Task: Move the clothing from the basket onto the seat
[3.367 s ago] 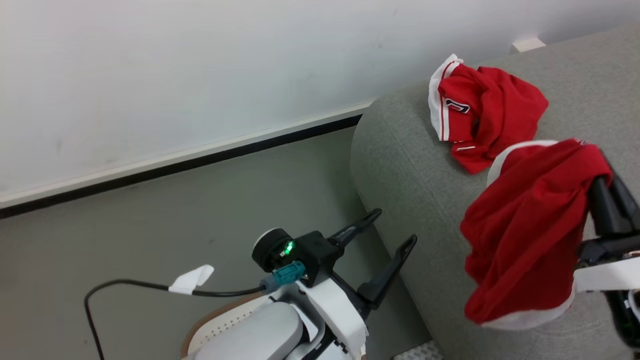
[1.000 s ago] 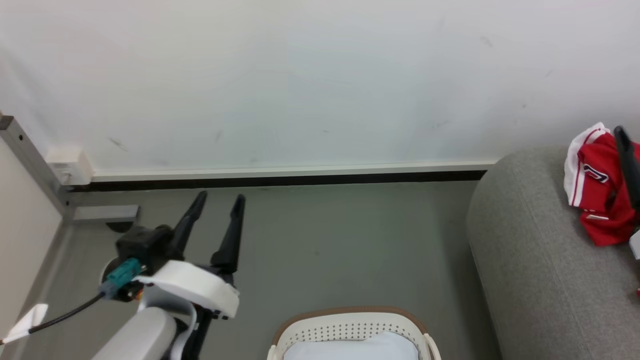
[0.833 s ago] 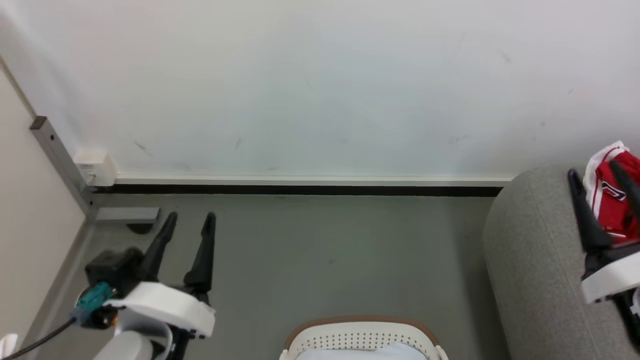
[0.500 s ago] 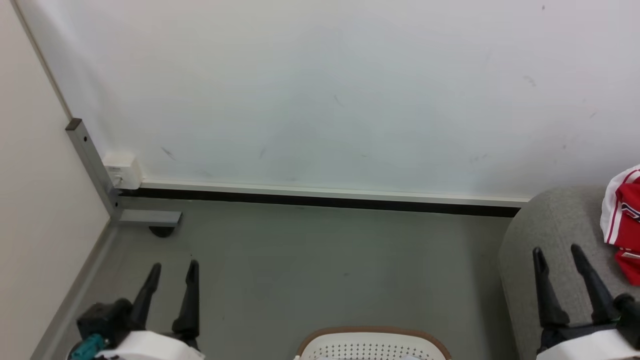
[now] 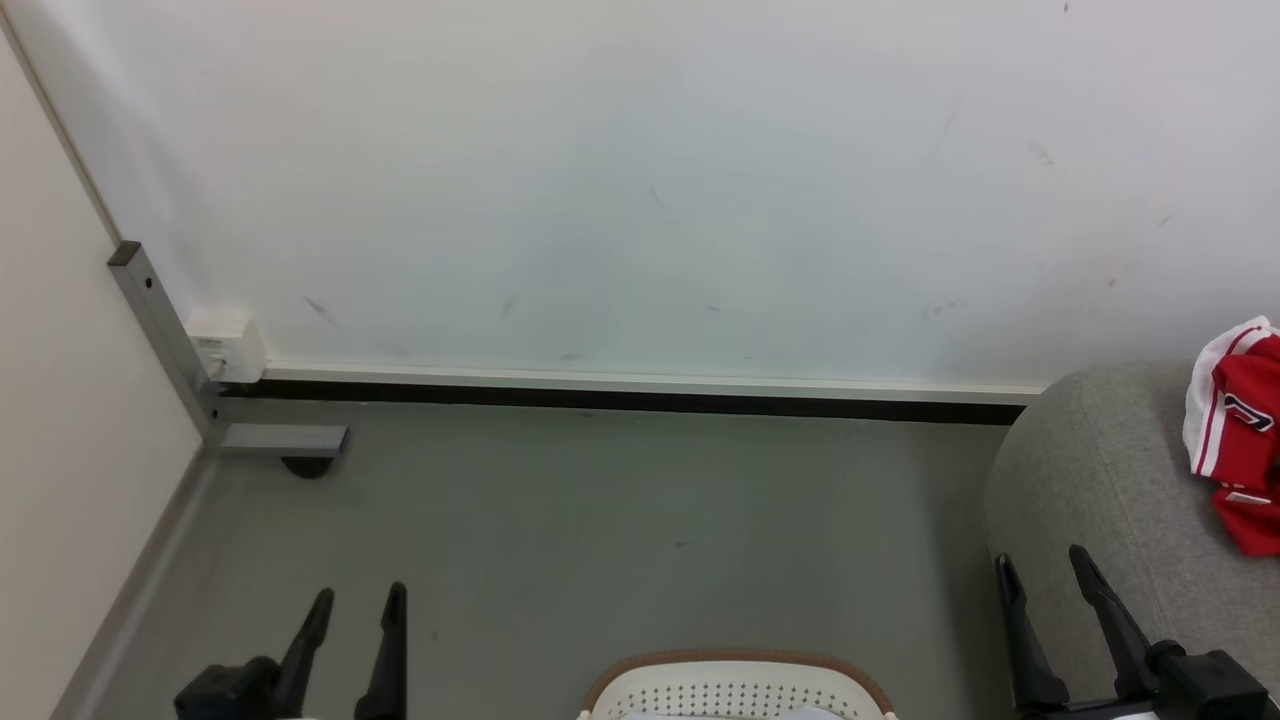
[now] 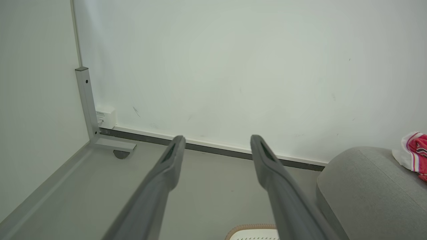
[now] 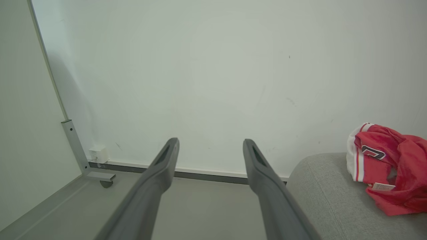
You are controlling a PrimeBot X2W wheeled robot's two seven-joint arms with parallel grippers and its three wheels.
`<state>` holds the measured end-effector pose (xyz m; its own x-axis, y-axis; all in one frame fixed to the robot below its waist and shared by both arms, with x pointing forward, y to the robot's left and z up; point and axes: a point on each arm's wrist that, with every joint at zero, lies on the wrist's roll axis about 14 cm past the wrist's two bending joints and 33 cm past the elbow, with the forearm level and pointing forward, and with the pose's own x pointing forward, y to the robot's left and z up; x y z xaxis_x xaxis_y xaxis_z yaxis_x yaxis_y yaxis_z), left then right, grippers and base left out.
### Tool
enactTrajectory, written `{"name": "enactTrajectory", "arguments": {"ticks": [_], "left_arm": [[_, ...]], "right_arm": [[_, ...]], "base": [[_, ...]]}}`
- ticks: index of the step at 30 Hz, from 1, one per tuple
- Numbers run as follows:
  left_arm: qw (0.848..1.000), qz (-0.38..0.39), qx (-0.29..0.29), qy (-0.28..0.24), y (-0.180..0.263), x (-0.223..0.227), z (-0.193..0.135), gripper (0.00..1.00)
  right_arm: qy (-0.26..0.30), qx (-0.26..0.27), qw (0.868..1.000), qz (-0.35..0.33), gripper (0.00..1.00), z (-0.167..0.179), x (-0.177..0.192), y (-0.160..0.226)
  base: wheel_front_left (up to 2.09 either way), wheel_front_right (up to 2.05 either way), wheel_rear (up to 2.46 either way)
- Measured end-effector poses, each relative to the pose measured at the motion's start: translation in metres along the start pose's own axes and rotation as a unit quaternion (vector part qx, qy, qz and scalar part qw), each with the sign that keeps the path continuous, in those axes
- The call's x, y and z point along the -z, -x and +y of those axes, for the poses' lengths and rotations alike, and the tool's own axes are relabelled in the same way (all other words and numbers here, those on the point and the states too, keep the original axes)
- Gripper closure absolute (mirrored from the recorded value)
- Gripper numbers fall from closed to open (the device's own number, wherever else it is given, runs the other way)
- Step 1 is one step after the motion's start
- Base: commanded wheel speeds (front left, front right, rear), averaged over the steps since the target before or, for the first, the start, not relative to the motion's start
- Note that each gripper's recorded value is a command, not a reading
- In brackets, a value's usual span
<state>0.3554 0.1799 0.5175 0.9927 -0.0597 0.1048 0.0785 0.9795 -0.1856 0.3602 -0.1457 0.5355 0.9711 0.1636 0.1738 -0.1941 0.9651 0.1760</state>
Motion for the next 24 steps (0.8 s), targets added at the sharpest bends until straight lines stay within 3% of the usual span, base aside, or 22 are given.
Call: {"name": "enactTrajectory", "arguments": {"ticks": [20, 21, 24], "left_arm": [[1.0, 0.013, -0.01, -0.004, -0.001, 0.012, 0.007, 0.0], [1.0, 0.016, -0.01, -0.003, 0.0, 0.014, 0.007, 1.0], [0.999, 0.038, -0.015, 0.003, 0.007, 0.029, 0.008, 1.0]], "right_arm": [[0.001, 0.002, 1.0, 0.005, 0.0, 0.001, 0.004, 0.0], [0.0, 0.002, 1.0, 0.007, 1.0, 0.001, 0.005, 0.001], [-0.006, 0.008, 1.0, 0.029, 1.0, 0.0, 0.019, 0.008]], "base": [[0.0, 0.0, 0.0], [0.0, 0.0, 0.0], [0.0, 0.0, 0.0]]}}
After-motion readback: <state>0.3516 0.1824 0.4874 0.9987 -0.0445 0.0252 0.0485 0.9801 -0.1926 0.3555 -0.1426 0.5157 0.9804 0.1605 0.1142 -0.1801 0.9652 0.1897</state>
